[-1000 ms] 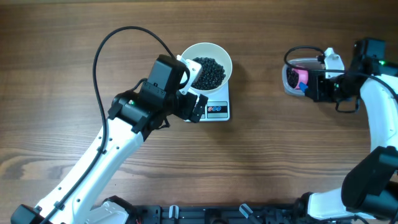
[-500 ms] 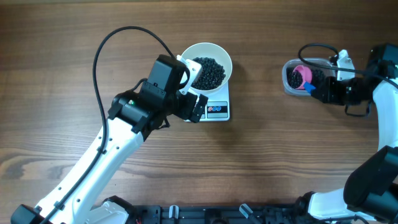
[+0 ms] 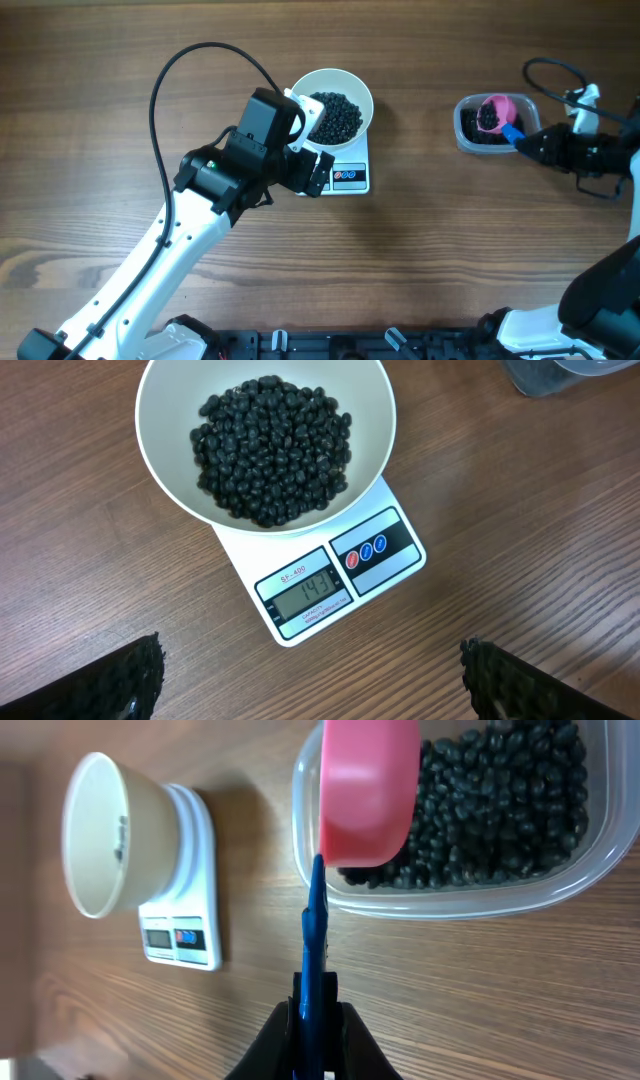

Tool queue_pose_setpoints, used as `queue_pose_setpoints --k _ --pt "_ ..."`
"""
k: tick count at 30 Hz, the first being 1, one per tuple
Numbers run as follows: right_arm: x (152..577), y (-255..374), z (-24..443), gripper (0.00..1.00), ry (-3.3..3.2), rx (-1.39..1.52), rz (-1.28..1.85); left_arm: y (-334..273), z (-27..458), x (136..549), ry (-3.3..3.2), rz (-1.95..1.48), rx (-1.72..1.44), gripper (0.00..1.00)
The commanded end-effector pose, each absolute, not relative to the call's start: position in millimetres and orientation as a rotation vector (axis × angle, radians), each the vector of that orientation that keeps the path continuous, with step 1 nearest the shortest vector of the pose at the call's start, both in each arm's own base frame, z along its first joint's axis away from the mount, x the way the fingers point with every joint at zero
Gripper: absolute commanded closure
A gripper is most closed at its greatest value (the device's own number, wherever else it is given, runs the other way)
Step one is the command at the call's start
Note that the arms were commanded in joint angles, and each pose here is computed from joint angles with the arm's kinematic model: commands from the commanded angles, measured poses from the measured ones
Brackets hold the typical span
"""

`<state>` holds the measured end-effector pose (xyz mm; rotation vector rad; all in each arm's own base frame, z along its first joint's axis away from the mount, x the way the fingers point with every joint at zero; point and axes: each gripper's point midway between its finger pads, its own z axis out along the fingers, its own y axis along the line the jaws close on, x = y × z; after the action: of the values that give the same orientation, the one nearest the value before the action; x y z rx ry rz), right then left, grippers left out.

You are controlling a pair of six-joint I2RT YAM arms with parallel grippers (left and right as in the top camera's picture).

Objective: Scoop item into bowl and weigh 150g on scale
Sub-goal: 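Dig the scoop into the black beans in the tub, then lift the filled scoop and carry it left over the white bowl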

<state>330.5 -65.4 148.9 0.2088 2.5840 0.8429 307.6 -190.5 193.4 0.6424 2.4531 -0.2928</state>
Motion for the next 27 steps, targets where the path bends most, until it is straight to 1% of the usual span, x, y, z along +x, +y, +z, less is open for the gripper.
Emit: queue_pose_setpoints --k 1,5,11,15,22,27 --pt "337 -56 167 0.96 2.452 0.228 1.029 -194 189 305 2.459 -0.303 0.676 0.00" --pt "341 -47 183 0.96 2.357 0.215 1.137 -194 189 305 2.459 -0.304 0.676 0.00" --pt "348 -28 223 0.96 2.123 0.190 1.387 -194 189 305 2.459 -0.303 0.676 0.00" --pt "351 -18 231 0.96 2.101 0.233 1.477 -194 189 305 2.459 -0.304 0.676 0.00" --pt "356 33 235 0.96 2.130 0.070 1.562 -194 189 305 2.459 -0.303 0.676 0.00" --pt "360 74 234 0.96 2.144 -0.137 1.557 -194 189 305 2.459 -0.304 0.676 0.00"
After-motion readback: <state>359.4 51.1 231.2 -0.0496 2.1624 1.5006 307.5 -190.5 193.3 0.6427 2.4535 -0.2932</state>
